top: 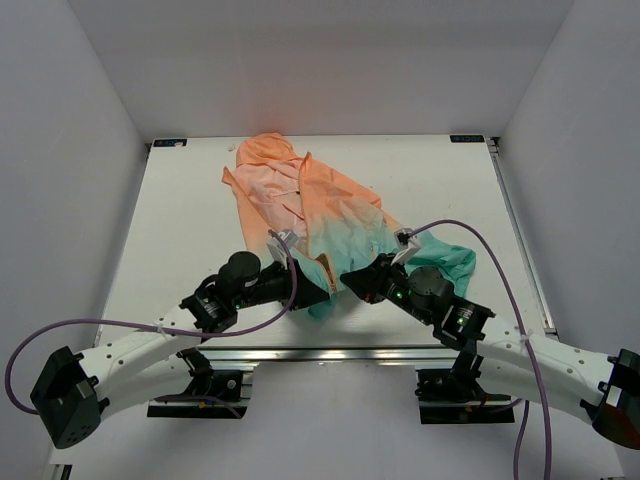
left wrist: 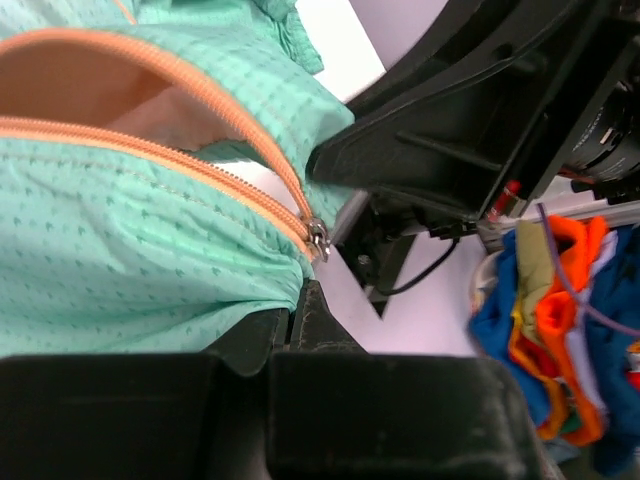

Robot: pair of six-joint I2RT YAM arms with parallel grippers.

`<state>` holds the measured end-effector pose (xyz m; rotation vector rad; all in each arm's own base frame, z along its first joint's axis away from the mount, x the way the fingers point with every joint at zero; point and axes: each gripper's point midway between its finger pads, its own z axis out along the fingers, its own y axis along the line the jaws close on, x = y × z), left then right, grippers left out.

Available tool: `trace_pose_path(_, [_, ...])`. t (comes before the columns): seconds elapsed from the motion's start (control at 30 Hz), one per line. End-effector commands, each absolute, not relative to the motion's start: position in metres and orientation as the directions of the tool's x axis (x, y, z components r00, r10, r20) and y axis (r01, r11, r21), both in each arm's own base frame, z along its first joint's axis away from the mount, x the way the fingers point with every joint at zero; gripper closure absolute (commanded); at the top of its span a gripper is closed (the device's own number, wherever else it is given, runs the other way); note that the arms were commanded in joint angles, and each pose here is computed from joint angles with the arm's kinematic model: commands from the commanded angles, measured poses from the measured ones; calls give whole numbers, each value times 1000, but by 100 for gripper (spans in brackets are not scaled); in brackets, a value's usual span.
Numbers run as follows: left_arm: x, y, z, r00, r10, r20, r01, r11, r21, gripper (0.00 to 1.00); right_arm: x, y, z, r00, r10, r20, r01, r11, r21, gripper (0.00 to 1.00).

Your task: Zip up the jacket

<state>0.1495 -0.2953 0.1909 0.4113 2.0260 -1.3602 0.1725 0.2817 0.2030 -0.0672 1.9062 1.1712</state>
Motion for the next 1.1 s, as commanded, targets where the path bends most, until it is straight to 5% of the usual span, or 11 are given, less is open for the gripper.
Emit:
trace_pose_path(0.0, [136, -296, 177, -820, -87, -566, 490, 404, -772, 100, 188, 270, 223, -542, 427, -724, -445, 585, 678, 78])
trace_pose_path(0.17, [141, -299, 178, -835, -117, -538, 455, 402, -795, 100, 173, 269, 195, -615, 305, -728, -449, 623, 640, 45])
trace_pose_path(0.27, [140, -300, 177, -847, -111, -520, 438, 409, -801, 100, 166, 275, 196, -616, 241, -750, -505, 610, 611, 36])
trace_pose_path(0.5, [144, -295, 176, -847, -120, -518, 418, 453, -788, 100, 165, 263, 187, -558, -21, -829, -594, 709, 381, 35])
trace_pose_path(0.9, [148, -296, 173, -854, -101, -510, 403, 493, -771, 100, 119, 286, 179, -341, -381, -859, -836, 542, 92, 37])
trace_pose_path(1.07, [149, -298, 175, -854, -104, -510, 404, 485, -775, 100, 127, 294, 181, -320, -398, -860, -800, 599, 21, 37])
